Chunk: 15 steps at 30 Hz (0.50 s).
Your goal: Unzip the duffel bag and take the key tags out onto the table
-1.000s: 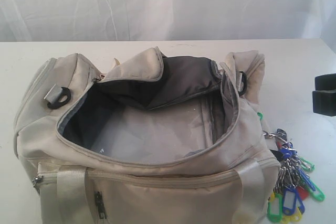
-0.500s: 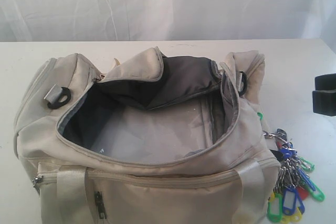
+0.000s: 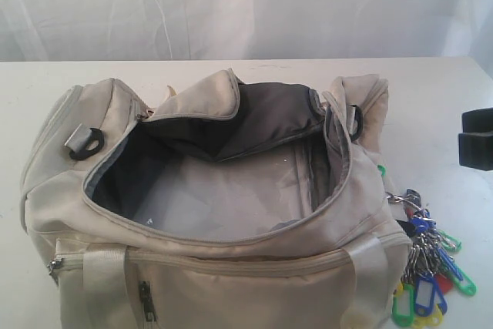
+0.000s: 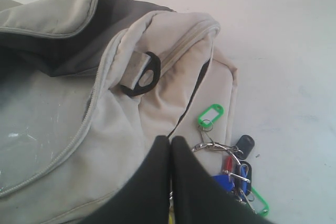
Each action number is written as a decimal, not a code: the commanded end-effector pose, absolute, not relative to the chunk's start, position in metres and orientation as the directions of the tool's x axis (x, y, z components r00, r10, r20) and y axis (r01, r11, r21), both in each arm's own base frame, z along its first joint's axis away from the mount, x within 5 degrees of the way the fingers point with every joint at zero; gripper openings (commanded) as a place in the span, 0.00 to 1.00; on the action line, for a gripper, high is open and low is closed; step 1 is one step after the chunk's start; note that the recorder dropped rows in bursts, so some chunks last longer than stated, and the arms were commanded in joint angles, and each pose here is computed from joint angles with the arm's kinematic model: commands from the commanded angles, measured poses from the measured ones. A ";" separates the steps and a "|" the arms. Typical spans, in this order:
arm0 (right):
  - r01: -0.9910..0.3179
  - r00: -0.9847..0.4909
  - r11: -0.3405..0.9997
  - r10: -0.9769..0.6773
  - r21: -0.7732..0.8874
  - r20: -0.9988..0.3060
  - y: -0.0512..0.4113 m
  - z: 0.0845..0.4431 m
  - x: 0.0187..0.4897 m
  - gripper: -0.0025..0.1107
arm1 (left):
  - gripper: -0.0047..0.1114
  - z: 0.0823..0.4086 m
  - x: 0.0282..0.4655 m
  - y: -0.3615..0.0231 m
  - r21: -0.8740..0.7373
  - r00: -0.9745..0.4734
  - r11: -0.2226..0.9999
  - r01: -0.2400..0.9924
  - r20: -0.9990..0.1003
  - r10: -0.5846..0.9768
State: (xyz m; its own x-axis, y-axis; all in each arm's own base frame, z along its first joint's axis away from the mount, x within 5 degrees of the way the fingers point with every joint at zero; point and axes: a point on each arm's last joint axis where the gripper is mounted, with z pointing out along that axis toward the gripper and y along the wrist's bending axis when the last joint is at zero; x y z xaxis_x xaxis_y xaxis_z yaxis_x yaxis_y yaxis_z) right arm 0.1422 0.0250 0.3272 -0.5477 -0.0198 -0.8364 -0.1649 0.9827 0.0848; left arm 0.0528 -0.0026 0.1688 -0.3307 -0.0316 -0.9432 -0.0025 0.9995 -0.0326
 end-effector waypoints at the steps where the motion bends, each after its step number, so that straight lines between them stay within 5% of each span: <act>1: -0.163 -0.545 0.983 -0.021 0.081 -0.838 0.024 0.326 0.141 0.02 | 0.04 0.169 0.053 -0.003 -0.052 -0.325 0.999 -0.007 -0.944 -0.051; 15: -0.163 -0.544 0.983 -0.021 0.081 -0.839 0.024 0.326 0.141 0.02 | 0.04 0.169 0.053 -0.003 -0.051 -0.321 0.999 -0.005 -0.946 -0.050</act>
